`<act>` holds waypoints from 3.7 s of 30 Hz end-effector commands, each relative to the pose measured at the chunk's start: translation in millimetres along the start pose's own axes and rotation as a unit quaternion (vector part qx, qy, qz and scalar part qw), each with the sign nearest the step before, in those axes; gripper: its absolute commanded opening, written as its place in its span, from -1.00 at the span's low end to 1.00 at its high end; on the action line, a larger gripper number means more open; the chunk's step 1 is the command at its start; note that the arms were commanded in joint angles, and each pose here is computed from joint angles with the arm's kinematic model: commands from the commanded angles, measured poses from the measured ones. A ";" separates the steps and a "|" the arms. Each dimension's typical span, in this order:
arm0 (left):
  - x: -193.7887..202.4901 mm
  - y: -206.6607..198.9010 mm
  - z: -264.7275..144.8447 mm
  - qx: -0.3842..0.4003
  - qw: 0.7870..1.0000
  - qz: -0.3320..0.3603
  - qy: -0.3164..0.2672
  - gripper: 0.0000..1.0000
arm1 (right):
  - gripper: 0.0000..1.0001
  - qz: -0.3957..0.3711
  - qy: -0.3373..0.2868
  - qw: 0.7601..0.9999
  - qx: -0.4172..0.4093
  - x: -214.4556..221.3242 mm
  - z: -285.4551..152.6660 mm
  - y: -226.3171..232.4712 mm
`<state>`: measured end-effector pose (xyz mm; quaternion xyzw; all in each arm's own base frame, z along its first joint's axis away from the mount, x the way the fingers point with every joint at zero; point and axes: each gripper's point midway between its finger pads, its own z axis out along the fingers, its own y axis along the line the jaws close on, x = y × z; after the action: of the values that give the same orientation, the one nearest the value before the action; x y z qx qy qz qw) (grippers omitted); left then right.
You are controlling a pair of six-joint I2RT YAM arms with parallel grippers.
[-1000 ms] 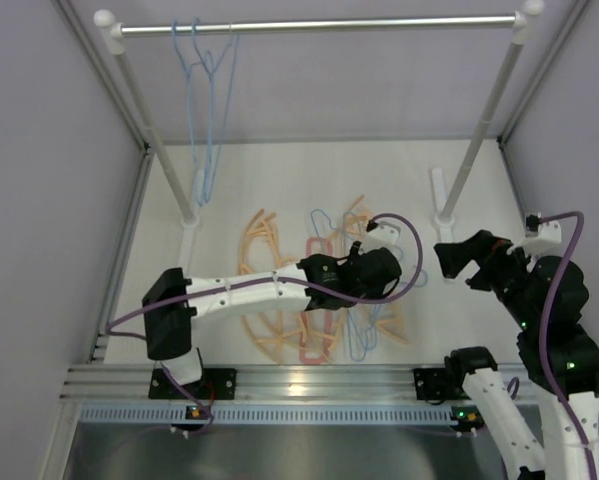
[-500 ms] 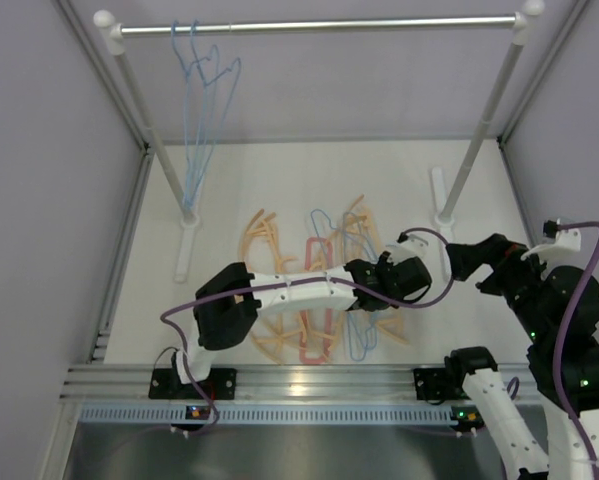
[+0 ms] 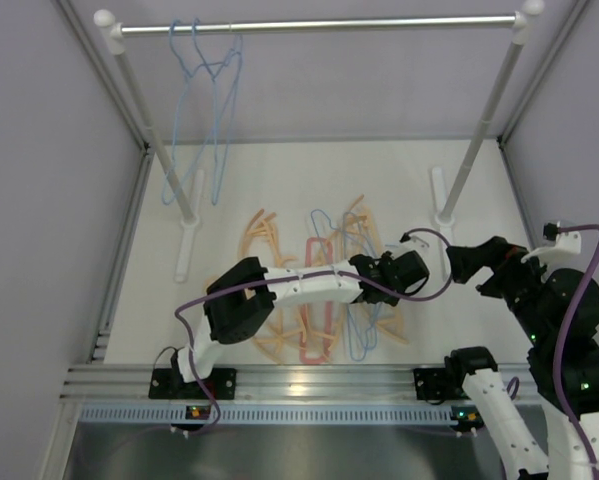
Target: Organize the hangers
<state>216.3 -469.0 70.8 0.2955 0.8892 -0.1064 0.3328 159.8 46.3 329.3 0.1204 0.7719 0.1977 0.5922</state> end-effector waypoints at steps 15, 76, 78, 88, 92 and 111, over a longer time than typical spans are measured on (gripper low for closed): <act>12.2 -3.7 25.7 0.025 0.999 0.012 0.020 -0.18 | 0.99 -0.008 0.004 1.000 0.015 5.8 -1.2 -8.2; -230.4 203.1 -453.4 0.450 0.730 -0.264 -0.441 -1.00 | 0.99 -0.008 -0.005 1.000 0.001 -21.7 0.6 9.2; -231.3 207.3 -461.7 0.458 0.722 -0.266 -0.444 -1.00 | 0.99 -0.008 -0.005 1.000 0.001 -21.7 1.0 8.9; -243.9 252.7 -468.6 0.479 0.687 -0.305 -0.452 -1.00 | 0.99 -0.006 0.002 1.000 0.002 -19.4 6.6 8.4; -245.8 272.5 -464.2 0.493 0.671 -0.331 -0.444 -1.00 | 0.99 -0.008 0.004 1.000 0.003 -18.9 8.2 7.9; -244.5 306.3 -446.1 0.497 0.657 -0.367 -0.432 -1.00 | 0.99 -0.007 0.009 1.000 0.005 -15.4 14.2 6.1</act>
<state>326.9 -163.0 557.9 -0.0516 0.5122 -0.7610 0.3947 171.9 48.2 334.9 0.1166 0.7865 0.1909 0.5756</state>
